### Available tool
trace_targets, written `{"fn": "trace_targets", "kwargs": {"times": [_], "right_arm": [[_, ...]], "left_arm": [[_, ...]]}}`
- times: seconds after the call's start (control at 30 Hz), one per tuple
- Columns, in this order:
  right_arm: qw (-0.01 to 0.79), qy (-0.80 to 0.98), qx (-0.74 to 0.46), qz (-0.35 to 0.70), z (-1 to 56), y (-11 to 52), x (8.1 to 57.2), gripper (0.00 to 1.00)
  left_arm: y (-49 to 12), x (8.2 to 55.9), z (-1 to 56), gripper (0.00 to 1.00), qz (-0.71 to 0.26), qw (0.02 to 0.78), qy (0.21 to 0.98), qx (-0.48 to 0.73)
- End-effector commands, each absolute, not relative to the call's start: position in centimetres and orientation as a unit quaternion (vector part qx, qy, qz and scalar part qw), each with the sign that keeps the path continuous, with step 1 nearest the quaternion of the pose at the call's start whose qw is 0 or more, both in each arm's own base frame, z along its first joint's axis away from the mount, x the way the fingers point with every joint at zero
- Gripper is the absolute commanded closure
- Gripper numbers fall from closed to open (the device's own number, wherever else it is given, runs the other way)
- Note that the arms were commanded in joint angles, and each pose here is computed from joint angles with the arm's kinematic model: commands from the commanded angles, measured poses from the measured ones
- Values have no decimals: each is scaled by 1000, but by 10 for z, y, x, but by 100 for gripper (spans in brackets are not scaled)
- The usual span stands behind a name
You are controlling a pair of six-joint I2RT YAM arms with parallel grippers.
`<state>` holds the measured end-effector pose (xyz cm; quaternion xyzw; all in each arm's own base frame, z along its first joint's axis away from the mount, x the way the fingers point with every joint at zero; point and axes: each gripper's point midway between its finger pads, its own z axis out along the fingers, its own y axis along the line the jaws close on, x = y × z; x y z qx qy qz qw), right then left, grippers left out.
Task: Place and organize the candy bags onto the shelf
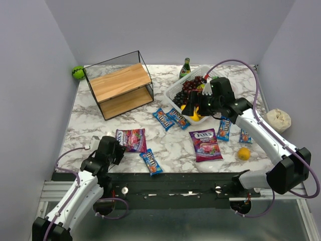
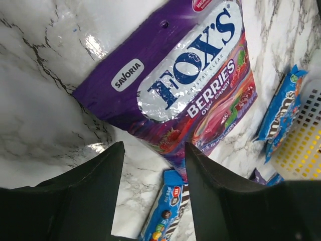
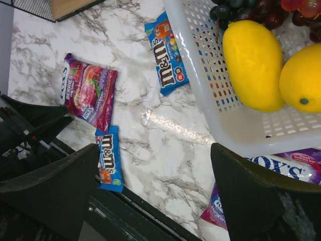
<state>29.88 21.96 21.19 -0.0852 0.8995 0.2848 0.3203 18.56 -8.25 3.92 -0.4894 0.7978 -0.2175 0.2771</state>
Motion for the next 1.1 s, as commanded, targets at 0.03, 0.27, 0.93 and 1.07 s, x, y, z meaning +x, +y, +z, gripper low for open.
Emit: {"fn": "trace_targets", "kwargs": {"times": [0.03,0.27,0.93,1.07], "right_arm": [[315,909,-89,257,205,215,304,0],[323,905,-92,260,211,217,310,0],[318,908,-82,261,204,215,309,0],[311,911,-80,260,199,216,310,0]], "left_arm": [[-73,202,36,65,-201,317,789,-486],[-74,226,39,87,-174,328,848,-378],[-51,249,65,31,-176,345,848,-362],[-60,238,47,25,-218,338,824,-399]]}}
